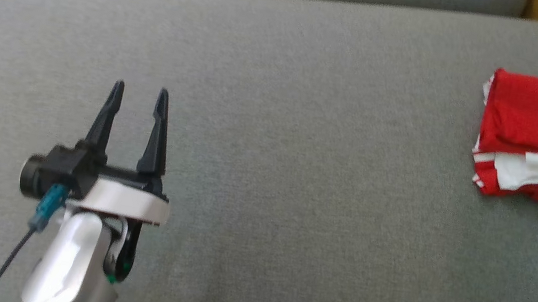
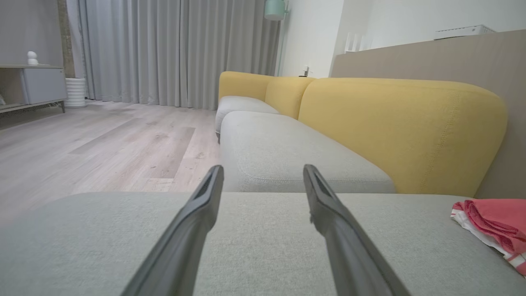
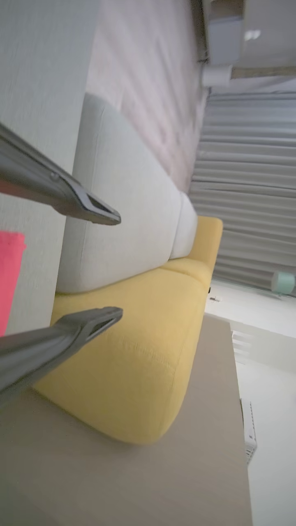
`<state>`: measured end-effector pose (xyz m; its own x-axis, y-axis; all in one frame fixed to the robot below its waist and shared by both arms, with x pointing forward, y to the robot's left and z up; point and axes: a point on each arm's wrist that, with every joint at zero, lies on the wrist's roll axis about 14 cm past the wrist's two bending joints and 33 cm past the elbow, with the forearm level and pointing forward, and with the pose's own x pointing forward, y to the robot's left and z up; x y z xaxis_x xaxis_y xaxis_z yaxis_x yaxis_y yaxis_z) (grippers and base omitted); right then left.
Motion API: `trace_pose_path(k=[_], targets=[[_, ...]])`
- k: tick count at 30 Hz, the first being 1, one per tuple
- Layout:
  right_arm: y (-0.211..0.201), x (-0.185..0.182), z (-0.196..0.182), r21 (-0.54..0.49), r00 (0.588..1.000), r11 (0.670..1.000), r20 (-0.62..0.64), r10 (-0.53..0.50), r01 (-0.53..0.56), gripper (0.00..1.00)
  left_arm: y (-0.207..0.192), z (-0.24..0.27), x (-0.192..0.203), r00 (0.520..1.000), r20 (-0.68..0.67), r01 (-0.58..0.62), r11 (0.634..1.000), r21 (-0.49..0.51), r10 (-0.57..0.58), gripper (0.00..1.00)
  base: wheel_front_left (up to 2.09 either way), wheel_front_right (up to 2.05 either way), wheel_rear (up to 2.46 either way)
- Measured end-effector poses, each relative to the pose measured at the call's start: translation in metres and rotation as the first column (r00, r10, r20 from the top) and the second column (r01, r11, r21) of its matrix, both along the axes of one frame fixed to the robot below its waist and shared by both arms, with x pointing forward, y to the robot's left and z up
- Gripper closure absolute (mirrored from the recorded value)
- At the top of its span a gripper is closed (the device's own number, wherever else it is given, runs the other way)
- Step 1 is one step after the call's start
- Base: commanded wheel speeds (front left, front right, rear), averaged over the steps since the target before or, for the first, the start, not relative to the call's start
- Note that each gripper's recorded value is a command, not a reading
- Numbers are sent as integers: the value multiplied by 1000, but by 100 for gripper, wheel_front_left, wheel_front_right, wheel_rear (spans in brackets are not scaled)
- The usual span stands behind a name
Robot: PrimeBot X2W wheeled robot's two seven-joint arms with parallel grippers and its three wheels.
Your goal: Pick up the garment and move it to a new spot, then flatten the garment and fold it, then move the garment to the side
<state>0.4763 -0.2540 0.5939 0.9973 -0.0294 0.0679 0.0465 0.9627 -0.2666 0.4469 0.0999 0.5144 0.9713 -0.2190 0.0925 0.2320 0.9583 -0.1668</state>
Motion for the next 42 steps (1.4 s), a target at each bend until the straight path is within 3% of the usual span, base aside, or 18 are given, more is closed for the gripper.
trace_pose_path(k=[7, 14, 23, 42], targets=[[61, -35, -22, 260, 989, 959, 126, 82, -113, 0, 21, -3, -30, 998, -12, -60, 998, 15, 60, 0, 0, 0, 0], [88, -62, -81, 408, 989, 902, 27, 144, -143, 0, 30, -19, -51, 994, -55, -92, 995, 27, 94, 0, 0, 0, 0], [100, -70, -100, 429, 984, 891, -23, 176, -149, 0, 32, -14, -55, 994, -40, -102, 995, 11, 102, 0, 0, 0, 0], [99, -71, -93, 425, 985, 891, 2, 175, -159, 0, 34, -10, -51, 993, -50, -111, 989, -96, 107, 0, 0, 0, 0]])
